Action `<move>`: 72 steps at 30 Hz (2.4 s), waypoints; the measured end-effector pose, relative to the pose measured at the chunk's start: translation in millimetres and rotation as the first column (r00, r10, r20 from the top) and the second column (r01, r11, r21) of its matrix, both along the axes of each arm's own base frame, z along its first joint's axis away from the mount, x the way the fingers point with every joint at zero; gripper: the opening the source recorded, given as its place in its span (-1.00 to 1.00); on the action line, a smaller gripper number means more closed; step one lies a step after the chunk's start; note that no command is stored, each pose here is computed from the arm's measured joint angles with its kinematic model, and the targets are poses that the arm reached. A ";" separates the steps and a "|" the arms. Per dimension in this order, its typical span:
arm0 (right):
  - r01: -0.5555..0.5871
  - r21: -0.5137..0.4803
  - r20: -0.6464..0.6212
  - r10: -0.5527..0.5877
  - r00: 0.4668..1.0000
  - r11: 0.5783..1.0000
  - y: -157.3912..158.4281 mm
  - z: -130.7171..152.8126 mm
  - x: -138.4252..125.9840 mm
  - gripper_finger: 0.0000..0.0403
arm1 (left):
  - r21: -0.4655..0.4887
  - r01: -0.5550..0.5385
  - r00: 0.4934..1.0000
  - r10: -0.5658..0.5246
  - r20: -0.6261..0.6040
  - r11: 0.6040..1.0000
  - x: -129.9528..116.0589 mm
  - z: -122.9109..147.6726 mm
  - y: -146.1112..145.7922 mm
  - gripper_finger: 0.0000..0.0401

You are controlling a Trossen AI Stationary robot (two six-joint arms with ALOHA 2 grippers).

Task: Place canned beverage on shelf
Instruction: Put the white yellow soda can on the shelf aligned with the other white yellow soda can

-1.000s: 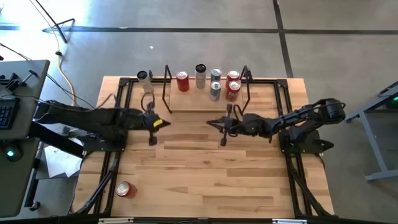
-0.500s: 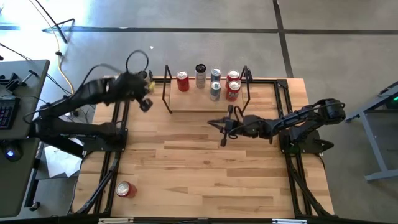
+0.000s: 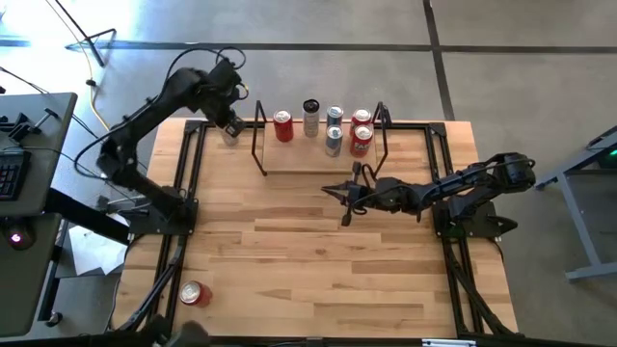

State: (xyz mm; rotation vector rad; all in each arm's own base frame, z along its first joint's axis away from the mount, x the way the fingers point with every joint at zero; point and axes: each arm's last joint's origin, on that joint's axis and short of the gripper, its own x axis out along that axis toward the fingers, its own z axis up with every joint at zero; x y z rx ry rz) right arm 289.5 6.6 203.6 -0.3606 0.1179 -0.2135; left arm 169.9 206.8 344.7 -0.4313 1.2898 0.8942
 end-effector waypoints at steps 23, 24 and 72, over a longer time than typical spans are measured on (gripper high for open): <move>-0.030 -0.018 -0.090 0.028 0.996 0.999 0.7 -8.1 -0.8 -1.00 | -0.083 -0.210 0.976 0.203 -0.078 0.974 -22.0 -34.0 57.5 0.38; -0.033 -0.017 -0.090 0.031 0.995 0.999 0.8 -8.1 -0.8 -1.00 | -0.092 -0.227 0.973 0.221 -0.063 0.970 -24.9 -34.4 59.3 0.38; -0.051 -0.014 -0.090 0.049 0.995 0.999 1.3 -8.2 -0.7 -1.00 | -0.118 -0.188 0.981 0.193 0.037 0.975 -30.4 -66.1 70.5 0.33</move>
